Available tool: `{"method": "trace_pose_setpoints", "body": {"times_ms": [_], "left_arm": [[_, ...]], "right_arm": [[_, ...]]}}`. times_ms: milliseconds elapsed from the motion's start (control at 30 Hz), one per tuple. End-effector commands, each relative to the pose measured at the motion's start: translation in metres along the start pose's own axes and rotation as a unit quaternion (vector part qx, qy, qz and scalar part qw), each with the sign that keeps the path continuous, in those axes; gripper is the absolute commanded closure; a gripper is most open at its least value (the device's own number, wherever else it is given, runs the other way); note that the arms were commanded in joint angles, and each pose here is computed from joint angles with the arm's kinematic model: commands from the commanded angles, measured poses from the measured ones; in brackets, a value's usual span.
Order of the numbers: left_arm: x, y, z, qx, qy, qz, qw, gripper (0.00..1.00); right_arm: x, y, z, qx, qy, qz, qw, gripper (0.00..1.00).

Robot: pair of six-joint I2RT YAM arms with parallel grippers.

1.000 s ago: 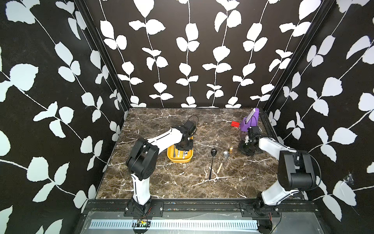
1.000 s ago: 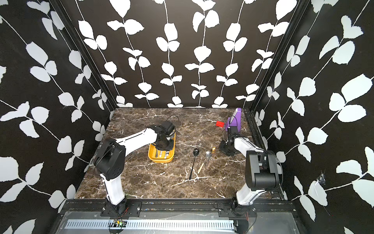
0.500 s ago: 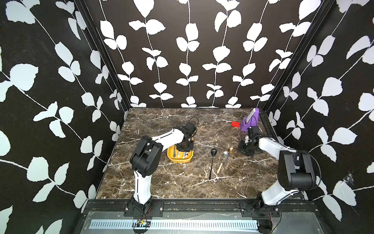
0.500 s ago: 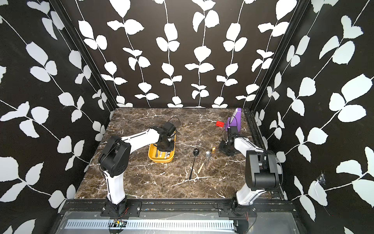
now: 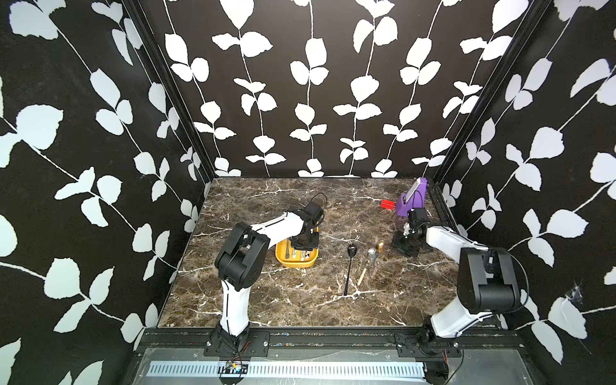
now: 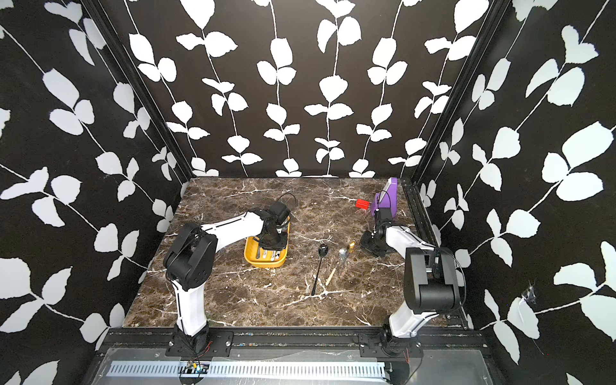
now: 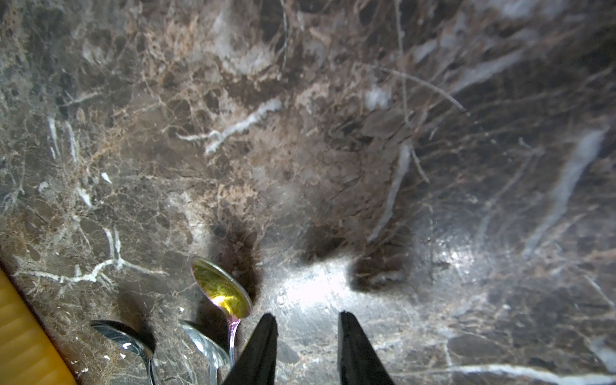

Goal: Put the spoon into the storage box
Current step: Place the spoon in the storage box.

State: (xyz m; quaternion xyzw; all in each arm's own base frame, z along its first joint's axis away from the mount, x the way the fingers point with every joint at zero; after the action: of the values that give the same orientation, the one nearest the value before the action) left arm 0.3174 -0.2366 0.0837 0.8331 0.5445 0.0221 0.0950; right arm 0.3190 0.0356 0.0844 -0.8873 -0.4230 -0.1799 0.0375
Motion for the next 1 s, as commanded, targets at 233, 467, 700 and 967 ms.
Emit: {"method": "trace_pose_setpoints", "body": {"times_ms": [233, 467, 700, 967], "left_arm": [[0.002, 0.003, -0.013, -0.011, 0.002, 0.011, 1.0, 0.76], [0.003, 0.007, -0.036, -0.032, 0.007, 0.021, 0.999, 0.65], [0.006, 0.011, -0.074, -0.071, 0.018, 0.028, 0.997, 0.61], [0.034, 0.008, -0.128, -0.129, 0.038, 0.01, 0.991, 0.52]], "right_arm": [[0.001, 0.001, -0.004, -0.002, 0.002, 0.003, 1.0, 0.66], [0.0, 0.0, -0.005, 0.0, 0.001, 0.004, 1.0, 0.65], [0.005, 0.001, -0.018, -0.011, 0.01, 0.0, 1.0, 0.65], [0.021, -0.009, -0.047, -0.03, -0.004, -0.037, 0.999, 0.65]]}}
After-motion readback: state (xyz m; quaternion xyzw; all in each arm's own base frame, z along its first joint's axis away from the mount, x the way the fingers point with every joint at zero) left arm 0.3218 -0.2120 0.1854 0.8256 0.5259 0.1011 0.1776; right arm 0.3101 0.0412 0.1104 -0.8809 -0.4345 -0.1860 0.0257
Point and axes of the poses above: each gripper's point midway between its finger pads, its own z axis out along the fingers, its own x axis along the line the jaws close on, y = z × x, the point moved 5 cm from there along -z, back along the fingers, and after that the axes turned 14 degrees about z, right-handed, at the moved point
